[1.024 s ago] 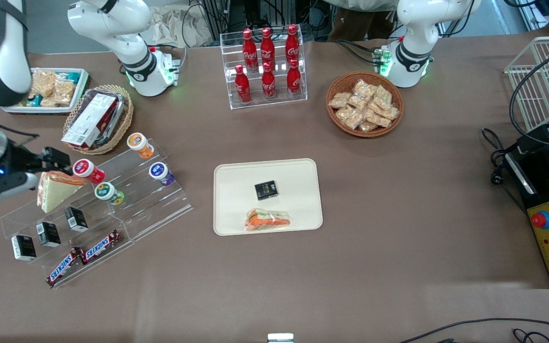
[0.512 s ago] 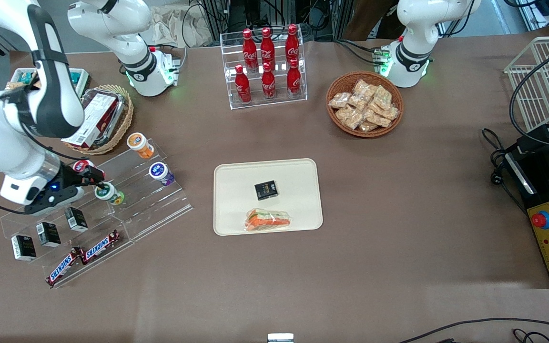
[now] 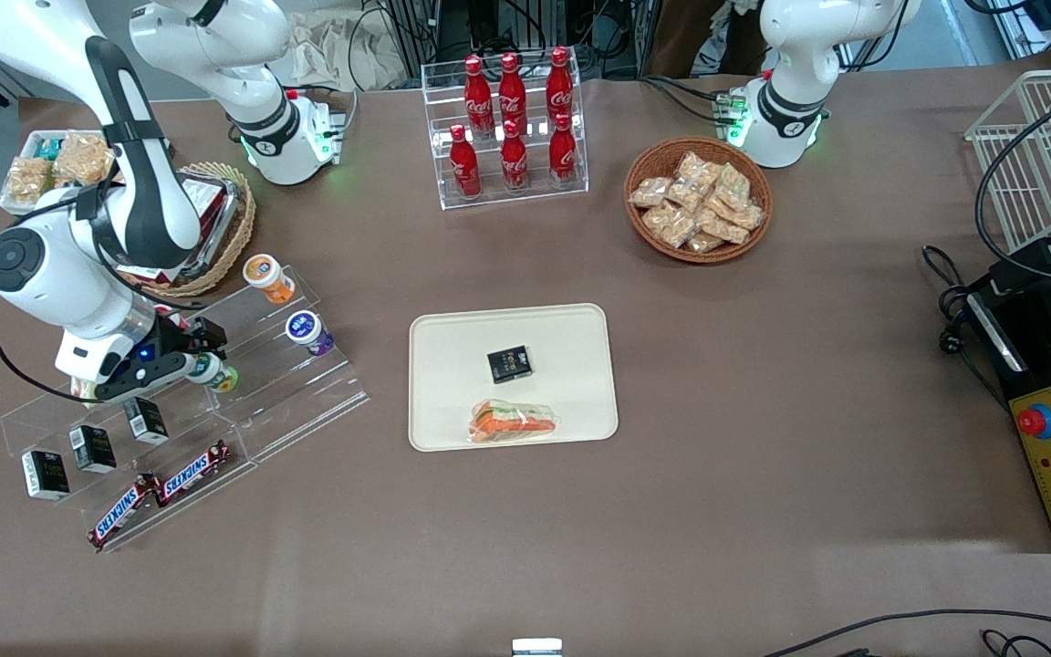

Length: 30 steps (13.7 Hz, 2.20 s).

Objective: Place green gum on tray
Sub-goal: 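Lower the right gripper onto the green-labelled gum bottle in the acrylic rack, then close the right gripper around the green gum bottle and lift it, then carry the green gum bottle with the right gripper over the white tray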

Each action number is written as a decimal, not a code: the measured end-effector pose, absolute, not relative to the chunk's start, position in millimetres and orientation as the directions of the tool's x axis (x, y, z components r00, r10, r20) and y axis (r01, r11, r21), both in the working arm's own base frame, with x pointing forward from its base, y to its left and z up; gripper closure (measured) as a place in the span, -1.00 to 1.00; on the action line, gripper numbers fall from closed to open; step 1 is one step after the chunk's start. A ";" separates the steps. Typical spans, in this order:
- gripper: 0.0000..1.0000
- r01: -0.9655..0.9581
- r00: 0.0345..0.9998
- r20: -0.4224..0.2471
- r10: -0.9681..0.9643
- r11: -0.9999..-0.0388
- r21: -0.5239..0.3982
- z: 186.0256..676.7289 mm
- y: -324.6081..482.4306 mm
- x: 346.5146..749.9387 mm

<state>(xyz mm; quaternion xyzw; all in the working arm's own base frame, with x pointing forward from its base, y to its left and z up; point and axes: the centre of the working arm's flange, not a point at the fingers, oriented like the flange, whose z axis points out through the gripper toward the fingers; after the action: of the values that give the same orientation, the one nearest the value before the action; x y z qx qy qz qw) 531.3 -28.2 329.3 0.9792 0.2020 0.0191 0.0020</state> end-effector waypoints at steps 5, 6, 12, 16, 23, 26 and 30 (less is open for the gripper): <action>-0.93 0.395 0.918 0.033 0.396 -0.918 0.010 322.8 -28.1 526.9; -0.72 0.395 0.918 0.033 0.396 -0.918 0.010 322.8 -28.1 526.9; -0.19 0.396 0.917 0.037 0.396 -0.918 0.012 324.3 -27.8 527.6; -0.19 0.396 0.918 0.034 0.396 -0.918 0.005 381.1 -25.1 550.0; -0.19 0.287 0.952 -0.099 0.290 -0.957 -0.048 578.8 22.8 549.0; -0.19 0.172 0.980 -0.098 0.173 -0.985 -0.024 590.9 99.3 539.0; -0.19 0.016 0.996 -0.093 0.015 -1.000 0.010 585.9 222.0 507.9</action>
<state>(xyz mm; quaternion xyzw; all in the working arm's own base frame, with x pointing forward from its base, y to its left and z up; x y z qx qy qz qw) 507.9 222.0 585.9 0.9989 0.0077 -0.0465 0.0052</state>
